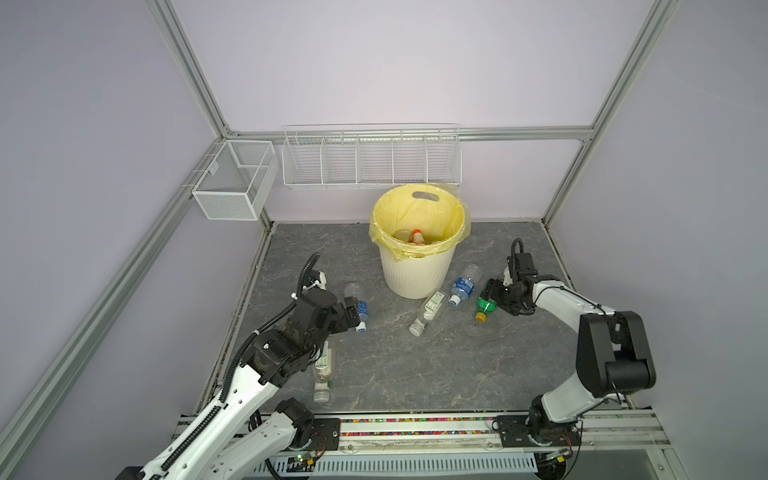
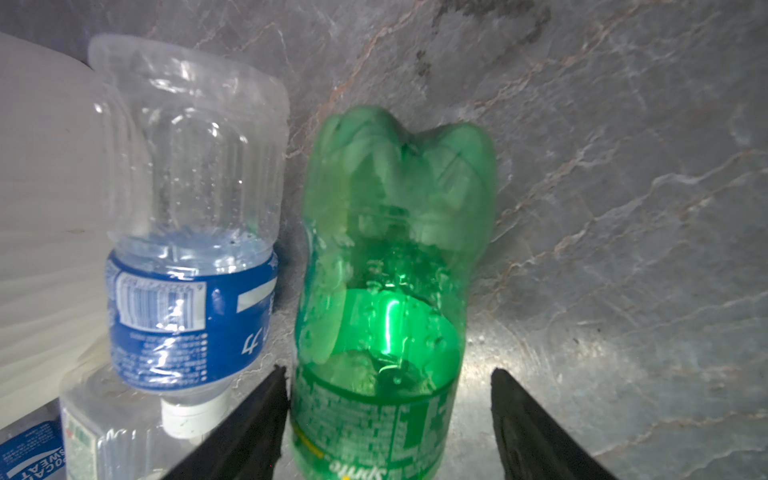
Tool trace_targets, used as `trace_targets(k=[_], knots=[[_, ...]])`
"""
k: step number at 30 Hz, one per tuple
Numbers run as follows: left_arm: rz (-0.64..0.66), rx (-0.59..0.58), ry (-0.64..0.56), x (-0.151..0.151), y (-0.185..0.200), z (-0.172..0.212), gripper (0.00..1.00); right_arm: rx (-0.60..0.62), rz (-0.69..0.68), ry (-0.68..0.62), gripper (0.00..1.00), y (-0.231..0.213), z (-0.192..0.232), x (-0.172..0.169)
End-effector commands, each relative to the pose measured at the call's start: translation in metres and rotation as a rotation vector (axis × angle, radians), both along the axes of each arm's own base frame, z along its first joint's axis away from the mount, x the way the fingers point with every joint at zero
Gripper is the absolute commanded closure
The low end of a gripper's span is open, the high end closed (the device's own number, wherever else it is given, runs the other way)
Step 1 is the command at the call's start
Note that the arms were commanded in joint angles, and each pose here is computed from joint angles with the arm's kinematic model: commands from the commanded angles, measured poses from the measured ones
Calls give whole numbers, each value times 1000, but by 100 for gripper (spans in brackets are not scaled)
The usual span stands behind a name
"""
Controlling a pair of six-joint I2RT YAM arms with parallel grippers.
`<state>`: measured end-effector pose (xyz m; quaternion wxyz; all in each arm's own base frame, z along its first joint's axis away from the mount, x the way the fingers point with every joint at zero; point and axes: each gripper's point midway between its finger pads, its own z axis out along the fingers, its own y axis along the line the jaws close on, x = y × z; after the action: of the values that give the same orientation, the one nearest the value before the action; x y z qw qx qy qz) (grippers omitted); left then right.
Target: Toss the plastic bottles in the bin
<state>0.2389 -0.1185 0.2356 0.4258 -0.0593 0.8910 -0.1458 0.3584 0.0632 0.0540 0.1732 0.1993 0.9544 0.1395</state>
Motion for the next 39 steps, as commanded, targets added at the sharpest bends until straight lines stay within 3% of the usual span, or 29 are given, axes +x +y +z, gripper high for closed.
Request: trace_targets(k=[1, 14, 39], knots=[[19, 27, 24, -3, 6, -10, 0, -11, 11, -19, 23, 2, 2, 8], [27, 30, 26, -6, 10, -16, 0, -10, 18, 9, 44, 7, -6, 7], [38, 39, 44, -12, 16, -21, 0, 17, 47, -138, 44, 17, 58, -32]])
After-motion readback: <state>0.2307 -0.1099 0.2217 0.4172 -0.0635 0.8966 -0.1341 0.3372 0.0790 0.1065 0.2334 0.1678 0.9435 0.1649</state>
